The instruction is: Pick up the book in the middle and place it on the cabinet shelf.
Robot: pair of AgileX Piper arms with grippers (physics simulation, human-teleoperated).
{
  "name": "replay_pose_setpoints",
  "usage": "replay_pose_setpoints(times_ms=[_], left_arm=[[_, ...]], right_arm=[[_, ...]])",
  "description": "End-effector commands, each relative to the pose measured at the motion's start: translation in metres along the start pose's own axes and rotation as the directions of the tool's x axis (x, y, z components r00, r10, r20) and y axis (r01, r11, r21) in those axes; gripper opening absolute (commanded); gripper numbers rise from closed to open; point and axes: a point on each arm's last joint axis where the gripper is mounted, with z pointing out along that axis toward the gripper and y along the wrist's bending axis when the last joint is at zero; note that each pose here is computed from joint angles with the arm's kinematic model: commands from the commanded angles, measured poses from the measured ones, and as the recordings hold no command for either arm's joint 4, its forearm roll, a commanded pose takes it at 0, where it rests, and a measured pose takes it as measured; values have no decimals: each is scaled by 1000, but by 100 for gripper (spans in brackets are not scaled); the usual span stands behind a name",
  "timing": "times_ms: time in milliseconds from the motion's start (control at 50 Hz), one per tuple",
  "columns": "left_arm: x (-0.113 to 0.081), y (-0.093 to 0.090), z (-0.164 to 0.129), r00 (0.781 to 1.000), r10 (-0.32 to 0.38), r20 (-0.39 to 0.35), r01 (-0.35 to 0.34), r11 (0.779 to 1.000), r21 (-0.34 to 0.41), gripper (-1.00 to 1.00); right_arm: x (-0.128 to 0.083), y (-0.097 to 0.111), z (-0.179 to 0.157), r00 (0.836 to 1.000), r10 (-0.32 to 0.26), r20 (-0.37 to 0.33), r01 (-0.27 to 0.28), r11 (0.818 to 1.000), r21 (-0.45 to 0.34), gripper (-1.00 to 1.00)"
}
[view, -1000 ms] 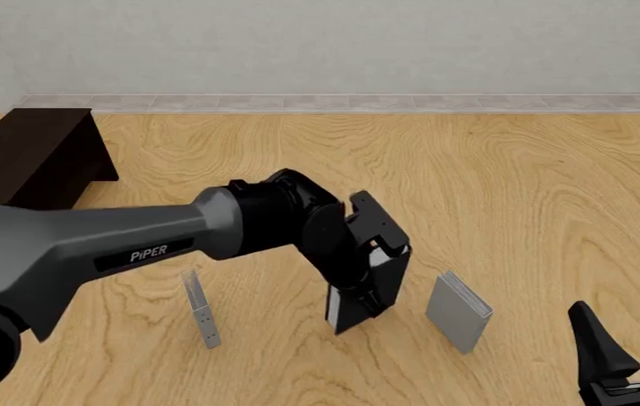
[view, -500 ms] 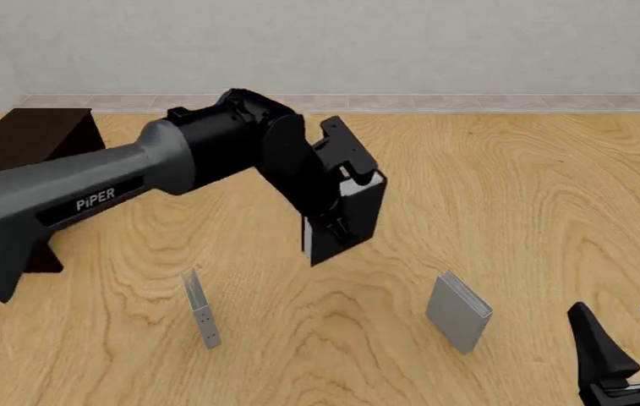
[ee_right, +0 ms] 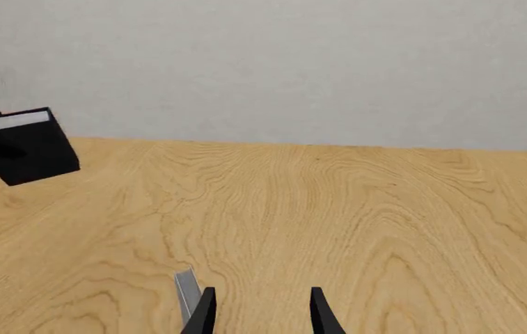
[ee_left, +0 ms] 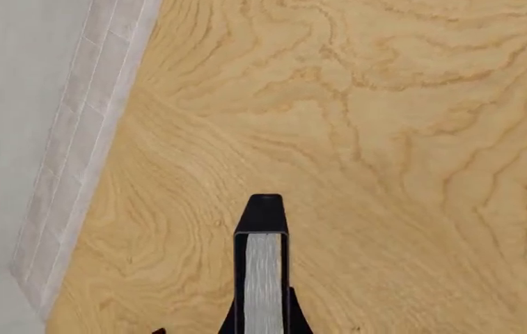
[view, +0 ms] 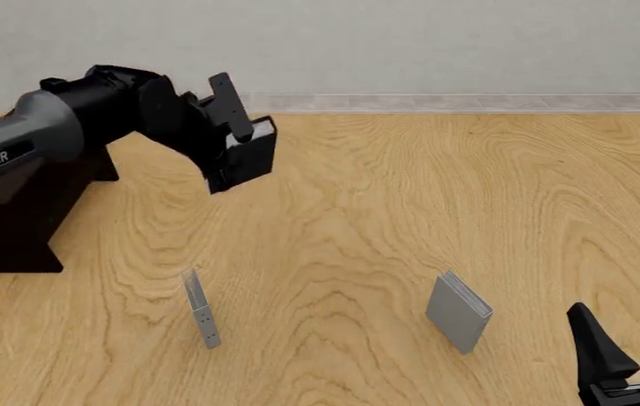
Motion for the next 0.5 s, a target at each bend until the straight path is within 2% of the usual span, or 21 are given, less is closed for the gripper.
replay_pose_setpoints(times_ms=[20,40,60,100,120,200,320,440,500], left_arm=[[67,37,-11,991,124,-58,-132,976,-172,-100],[85,38,-11,982,170,-84,-184,962,-204,-100],[92,41,-12,981,169,-95,-186,958,-219,-100],[79,45,-12,990,122,-74,-135,970,-200,-100],[77,45,-13,990,123,-71,-135,970,-201,-100],[89,52,-16,987,133,-88,-151,960,-238,-100],[96,61,-22,985,143,-97,-165,945,-281,-100],[114,66,-30,975,178,-134,-213,920,-329,-100],[118,72,-33,976,164,-140,-203,917,-344,-100]], right_arm=[[0,0,0,1000,0,-1,0,1000,-2,100],[0,0,0,1000,-1,-1,1,1000,-3,100],[0,0,0,1000,-1,-1,1,1000,-3,100],[0,0,0,1000,-1,-1,1,1000,-2,100],[0,0,0,1000,-1,-1,1,1000,-2,100],[0,0,0,1000,-1,-1,1,1000,-1,100],[0,0,0,1000,0,-1,0,1000,-1,100],[0,0,0,1000,0,0,0,1000,-2,100],[0,0,0,1000,0,1,0,1000,-2,100]])
